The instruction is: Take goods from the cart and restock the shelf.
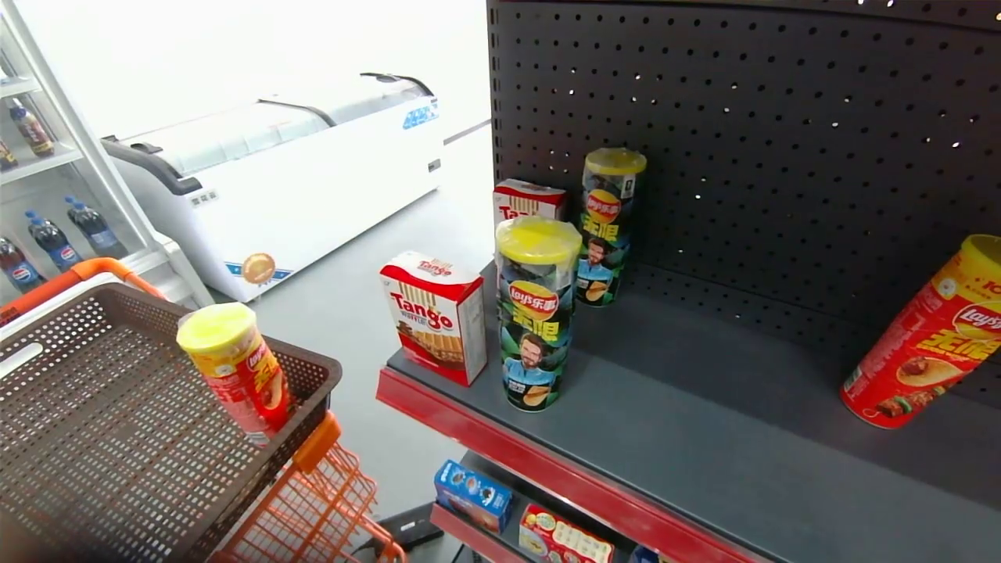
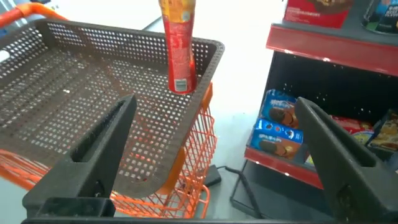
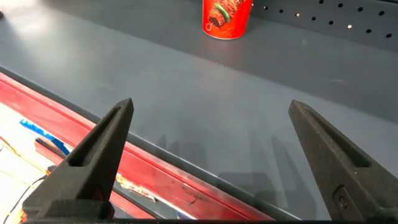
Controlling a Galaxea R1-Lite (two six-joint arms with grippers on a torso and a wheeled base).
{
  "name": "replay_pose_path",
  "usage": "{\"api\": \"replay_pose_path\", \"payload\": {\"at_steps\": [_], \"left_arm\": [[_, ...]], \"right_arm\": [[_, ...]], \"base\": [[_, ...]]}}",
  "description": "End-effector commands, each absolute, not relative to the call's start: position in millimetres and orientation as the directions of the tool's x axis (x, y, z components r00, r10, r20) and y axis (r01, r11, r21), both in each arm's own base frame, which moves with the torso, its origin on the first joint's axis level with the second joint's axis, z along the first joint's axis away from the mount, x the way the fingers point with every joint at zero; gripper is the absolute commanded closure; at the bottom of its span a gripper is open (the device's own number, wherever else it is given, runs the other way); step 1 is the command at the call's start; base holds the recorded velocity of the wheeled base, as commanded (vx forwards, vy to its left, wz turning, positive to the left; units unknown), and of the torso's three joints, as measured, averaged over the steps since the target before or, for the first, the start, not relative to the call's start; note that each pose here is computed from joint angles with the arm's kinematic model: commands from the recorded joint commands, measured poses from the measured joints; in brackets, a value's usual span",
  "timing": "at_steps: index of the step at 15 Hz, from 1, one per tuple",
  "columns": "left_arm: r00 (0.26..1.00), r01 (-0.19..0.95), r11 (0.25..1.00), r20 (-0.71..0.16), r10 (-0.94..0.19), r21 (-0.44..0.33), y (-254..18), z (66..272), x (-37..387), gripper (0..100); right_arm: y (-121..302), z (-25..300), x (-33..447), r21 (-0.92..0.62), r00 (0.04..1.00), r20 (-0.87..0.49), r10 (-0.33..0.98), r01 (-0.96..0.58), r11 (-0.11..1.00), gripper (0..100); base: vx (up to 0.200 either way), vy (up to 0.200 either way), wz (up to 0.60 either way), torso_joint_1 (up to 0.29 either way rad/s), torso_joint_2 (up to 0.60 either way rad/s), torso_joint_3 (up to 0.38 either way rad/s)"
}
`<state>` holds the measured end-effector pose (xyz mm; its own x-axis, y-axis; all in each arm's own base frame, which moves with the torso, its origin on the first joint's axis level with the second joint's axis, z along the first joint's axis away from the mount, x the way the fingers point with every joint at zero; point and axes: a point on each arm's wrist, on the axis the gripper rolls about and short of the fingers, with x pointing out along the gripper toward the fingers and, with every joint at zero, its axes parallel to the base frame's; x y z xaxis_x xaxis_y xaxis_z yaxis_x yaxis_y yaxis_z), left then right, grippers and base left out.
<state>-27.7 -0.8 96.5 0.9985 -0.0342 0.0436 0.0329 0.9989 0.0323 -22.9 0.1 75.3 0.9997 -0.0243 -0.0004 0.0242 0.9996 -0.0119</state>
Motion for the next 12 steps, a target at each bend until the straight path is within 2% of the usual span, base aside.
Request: {"api": "replay_pose_path", "payload": {"at_steps": [1,4,5,6,10,12], "left_arm": [[0.998,-0.008,0.999,-0.069,0.011,0.047,0,184,-2,0],[0.981,-0.064,0.997,-0.181,0.071,0.046,2,202,34,0],[0.974,-0.097,0.994,-0.201,0.104,0.046,4,203,43,0],[0.967,-0.084,0.996,-0.238,0.092,0.041,8,203,70,0],[0.966,-0.054,0.993,-0.247,0.079,0.105,15,188,126,0],[0.964,-0.063,0.993,-0.252,0.086,0.097,19,173,142,0]], "right_arm": [[0,75,-23,-0.012,1.000,-0.002,-0.025,0.025,1.000,0],[0,75,-23,-0.012,1.000,-0.002,-0.025,0.025,1.000,0],[0,75,-23,-0.012,1.000,-0.002,-0.025,0.025,1.000,0],[0,75,-23,-0.012,1.000,-0.002,-0.025,0.025,1.000,0],[0,75,-23,-0.012,1.000,-0.002,-0.025,0.025,1.000,0],[0,75,-23,-0.012,1.000,-0.002,-0.025,0.025,1.000,0]], "base": [[0.000,0.000,0.00,0.000,0.00,0.000],[0.000,0.000,0.00,0.000,0.00,0.000],[0.000,0.000,0.00,0.000,0.00,0.000],[0.000,0.000,0.00,0.000,0.00,0.000],[0.000,0.000,0.00,0.000,0.00,0.000],[0.000,0.000,0.00,0.000,0.00,0.000]]}}
